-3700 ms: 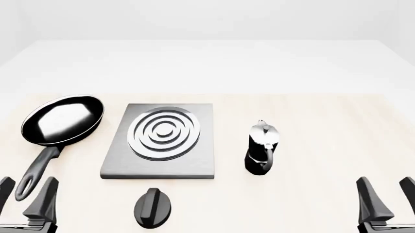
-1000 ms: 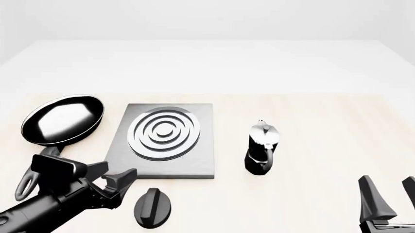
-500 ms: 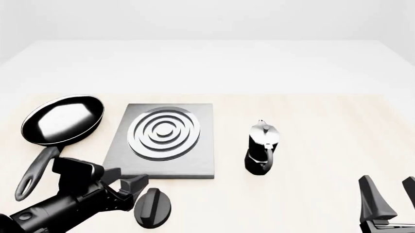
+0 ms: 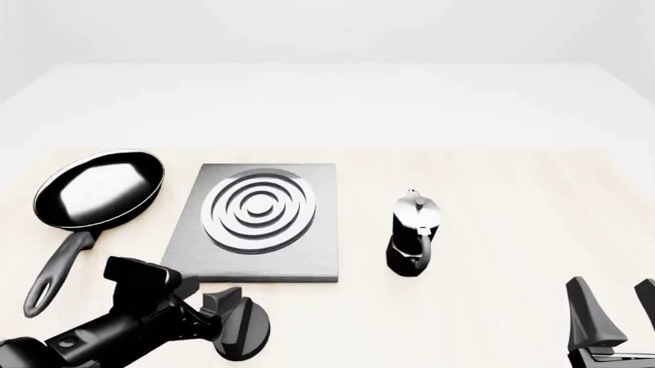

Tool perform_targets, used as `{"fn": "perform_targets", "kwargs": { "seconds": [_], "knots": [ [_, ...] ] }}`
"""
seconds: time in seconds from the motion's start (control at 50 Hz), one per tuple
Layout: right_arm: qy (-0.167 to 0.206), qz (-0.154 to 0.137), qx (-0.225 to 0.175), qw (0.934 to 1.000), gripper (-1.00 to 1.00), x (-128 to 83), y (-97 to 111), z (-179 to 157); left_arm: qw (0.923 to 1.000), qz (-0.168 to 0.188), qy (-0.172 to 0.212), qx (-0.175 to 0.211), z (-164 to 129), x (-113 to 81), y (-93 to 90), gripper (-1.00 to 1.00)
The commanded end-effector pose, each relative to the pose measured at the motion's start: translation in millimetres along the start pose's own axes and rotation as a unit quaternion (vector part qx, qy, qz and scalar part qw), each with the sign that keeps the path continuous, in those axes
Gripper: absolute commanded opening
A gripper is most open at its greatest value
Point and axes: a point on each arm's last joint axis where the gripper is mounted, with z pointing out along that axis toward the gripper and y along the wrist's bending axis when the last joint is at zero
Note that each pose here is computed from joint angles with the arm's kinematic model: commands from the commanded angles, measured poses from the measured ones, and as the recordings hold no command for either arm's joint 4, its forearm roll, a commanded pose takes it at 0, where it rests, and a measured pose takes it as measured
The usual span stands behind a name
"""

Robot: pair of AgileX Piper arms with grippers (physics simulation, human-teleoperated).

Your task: Turn on the stove.

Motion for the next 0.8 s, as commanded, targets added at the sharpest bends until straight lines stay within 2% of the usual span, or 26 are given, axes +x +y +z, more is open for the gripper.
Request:
{"fn": "perform_targets", "kwargs": {
  "seconds": [0.02, 0.42, 0.8],
  "knots": [
    [-0.001, 0.0, 0.001, 1.0, 1.0, -0.2, -0.1, 0.0, 1.0, 0.002, 0.009, -0.002, 5.5, 5.7, 1.4, 1.0],
    [-0.002, 0.001, 0.0, 1.0, 1.0, -0.4, 0.0, 0.0, 0.9999, -0.003, 0.015, 0.0, 12.6, 8.7, 0.8, 1.0],
    [-0.002, 0.0, 0.0, 1.0, 1.0, -0.2, 0.0, 0.0, 0.9996, -0.009, 0.027, 0.001, 24.7, 19.3, 1.4, 1.0]
  ]
}}
